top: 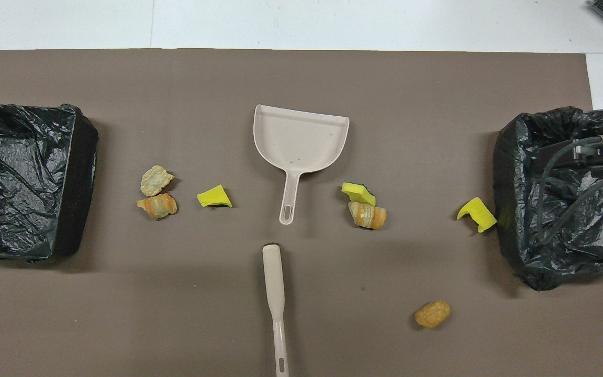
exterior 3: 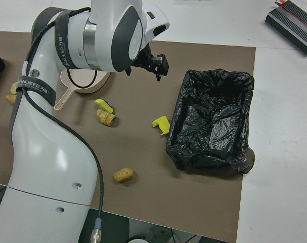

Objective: Sweep and dump trash in bin

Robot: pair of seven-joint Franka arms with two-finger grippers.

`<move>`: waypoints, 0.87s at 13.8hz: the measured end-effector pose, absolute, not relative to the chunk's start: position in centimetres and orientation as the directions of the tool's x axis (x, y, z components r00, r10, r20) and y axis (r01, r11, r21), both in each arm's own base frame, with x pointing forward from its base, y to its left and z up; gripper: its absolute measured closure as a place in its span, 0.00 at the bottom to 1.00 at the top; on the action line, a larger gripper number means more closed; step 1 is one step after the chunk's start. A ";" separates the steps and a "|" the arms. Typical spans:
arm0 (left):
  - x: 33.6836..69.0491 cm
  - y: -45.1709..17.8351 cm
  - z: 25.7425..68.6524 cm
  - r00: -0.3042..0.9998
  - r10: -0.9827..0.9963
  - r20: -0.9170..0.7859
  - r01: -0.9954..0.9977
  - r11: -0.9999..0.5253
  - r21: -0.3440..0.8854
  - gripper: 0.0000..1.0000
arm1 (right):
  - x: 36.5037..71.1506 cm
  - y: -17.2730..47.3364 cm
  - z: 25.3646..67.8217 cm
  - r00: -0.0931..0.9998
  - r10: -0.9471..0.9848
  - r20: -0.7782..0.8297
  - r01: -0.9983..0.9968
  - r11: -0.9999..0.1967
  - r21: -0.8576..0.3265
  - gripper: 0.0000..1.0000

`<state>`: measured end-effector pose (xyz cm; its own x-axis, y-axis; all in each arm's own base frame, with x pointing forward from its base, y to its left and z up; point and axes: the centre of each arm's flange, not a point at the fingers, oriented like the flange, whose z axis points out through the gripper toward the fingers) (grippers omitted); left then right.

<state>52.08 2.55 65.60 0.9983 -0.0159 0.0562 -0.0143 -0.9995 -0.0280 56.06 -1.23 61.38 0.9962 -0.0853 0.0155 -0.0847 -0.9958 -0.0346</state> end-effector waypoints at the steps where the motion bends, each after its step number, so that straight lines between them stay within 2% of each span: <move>1: 52.1 2.5 65.6 0.998 -0.016 0.056 -0.014 -1.000 -0.028 0.00 | 56.1 -1.2 61.4 0.996 -0.085 0.016 -0.085 -0.996 -0.035 0.00; 9: 52.1 2.5 65.6 0.998 -0.017 0.056 -0.015 -0.999 -0.028 0.00 | 55.6 -2.2 61.1 0.995 -0.102 -0.021 -0.103 -0.994 -0.030 0.00; 12: 52.1 2.1 65.6 0.998 -0.025 0.056 -0.023 -0.999 -0.028 0.00 | 55.4 -0.4 60.9 0.997 -0.068 -0.037 -0.069 -0.997 -0.029 0.00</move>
<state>52.10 2.10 65.60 0.9981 -0.0246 0.0562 -0.0231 -0.9993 -0.0281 55.44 -0.36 60.87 0.9970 -0.0682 -0.0373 -0.0693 -0.9972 -0.0294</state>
